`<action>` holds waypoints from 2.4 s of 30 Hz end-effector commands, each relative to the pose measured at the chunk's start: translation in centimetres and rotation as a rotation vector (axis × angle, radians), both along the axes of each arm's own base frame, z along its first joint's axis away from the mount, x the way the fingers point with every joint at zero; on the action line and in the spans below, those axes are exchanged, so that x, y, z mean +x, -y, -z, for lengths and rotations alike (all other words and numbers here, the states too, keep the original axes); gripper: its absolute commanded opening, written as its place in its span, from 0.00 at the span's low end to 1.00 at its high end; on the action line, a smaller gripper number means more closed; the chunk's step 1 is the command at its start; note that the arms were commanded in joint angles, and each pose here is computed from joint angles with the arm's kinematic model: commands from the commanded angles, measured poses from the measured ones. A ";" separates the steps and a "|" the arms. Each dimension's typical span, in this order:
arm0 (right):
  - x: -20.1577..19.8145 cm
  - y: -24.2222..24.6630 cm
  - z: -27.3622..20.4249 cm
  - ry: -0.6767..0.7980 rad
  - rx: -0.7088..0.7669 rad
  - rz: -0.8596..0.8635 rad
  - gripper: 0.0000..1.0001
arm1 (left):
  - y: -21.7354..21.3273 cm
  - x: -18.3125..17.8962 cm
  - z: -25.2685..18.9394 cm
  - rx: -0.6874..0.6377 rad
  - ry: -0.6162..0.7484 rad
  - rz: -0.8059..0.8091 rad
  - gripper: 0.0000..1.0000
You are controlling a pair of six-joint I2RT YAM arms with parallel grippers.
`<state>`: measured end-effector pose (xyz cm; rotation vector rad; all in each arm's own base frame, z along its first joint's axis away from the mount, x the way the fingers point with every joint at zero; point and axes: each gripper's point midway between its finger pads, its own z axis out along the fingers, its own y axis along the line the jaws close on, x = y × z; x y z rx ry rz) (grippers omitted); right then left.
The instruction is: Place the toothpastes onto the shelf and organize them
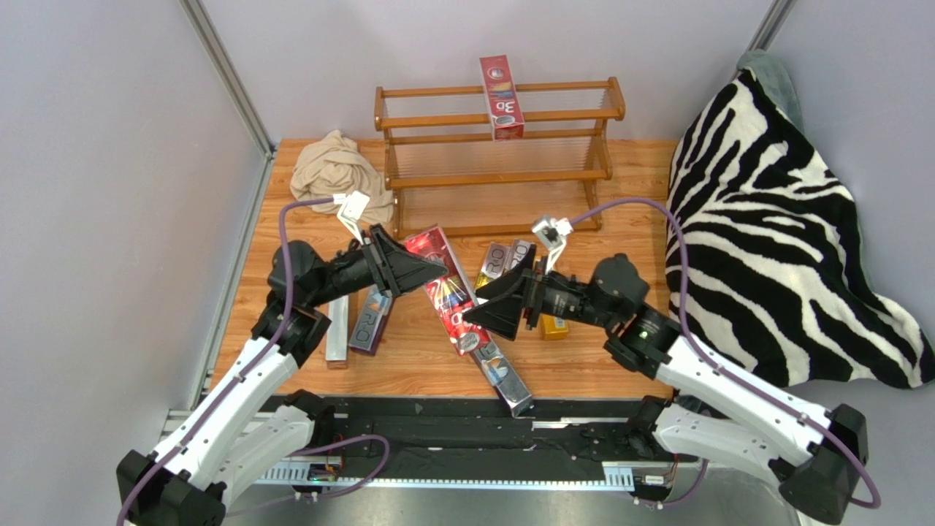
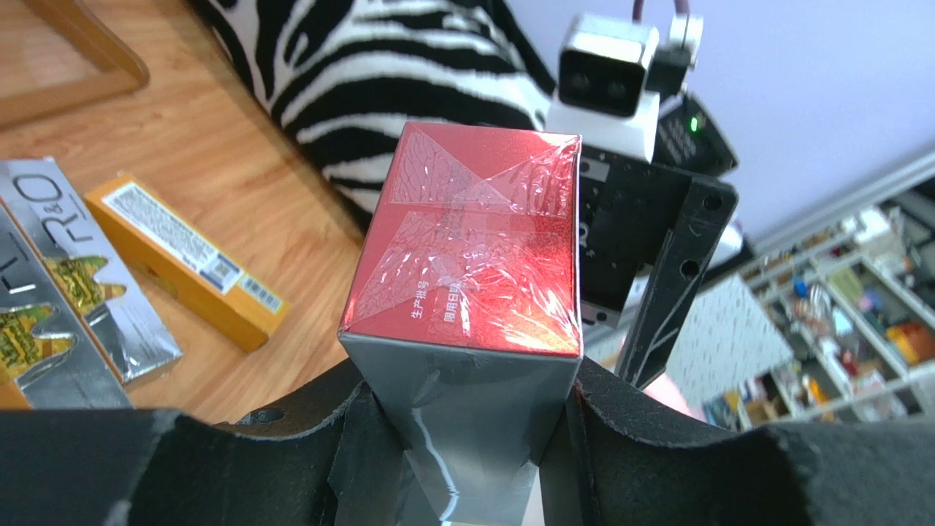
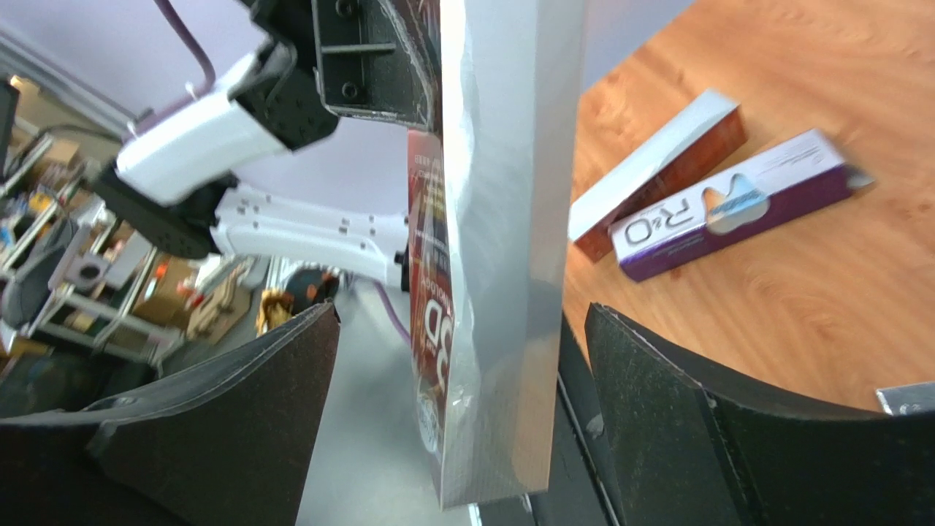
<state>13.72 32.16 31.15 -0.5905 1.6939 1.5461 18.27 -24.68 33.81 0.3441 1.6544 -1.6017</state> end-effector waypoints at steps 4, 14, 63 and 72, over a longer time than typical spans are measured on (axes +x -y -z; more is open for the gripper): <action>1.7 4.5 -3.9 0.044 0.182 0.283 0.94 | -3.1 -0.2 -7.5 -0.254 0.098 -0.206 0.14; 0.1 4.5 -5.4 -0.024 0.323 0.204 0.95 | -3.6 -0.6 -10.1 -0.376 0.132 -0.194 0.13; 0.8 0.7 -4.8 -0.103 0.272 0.170 0.19 | -4.4 0.2 -4.1 -0.111 0.114 -0.322 0.99; 2.9 1.0 -2.7 -0.205 0.208 0.279 0.15 | -10.7 -0.8 0.4 0.210 0.078 -0.624 0.99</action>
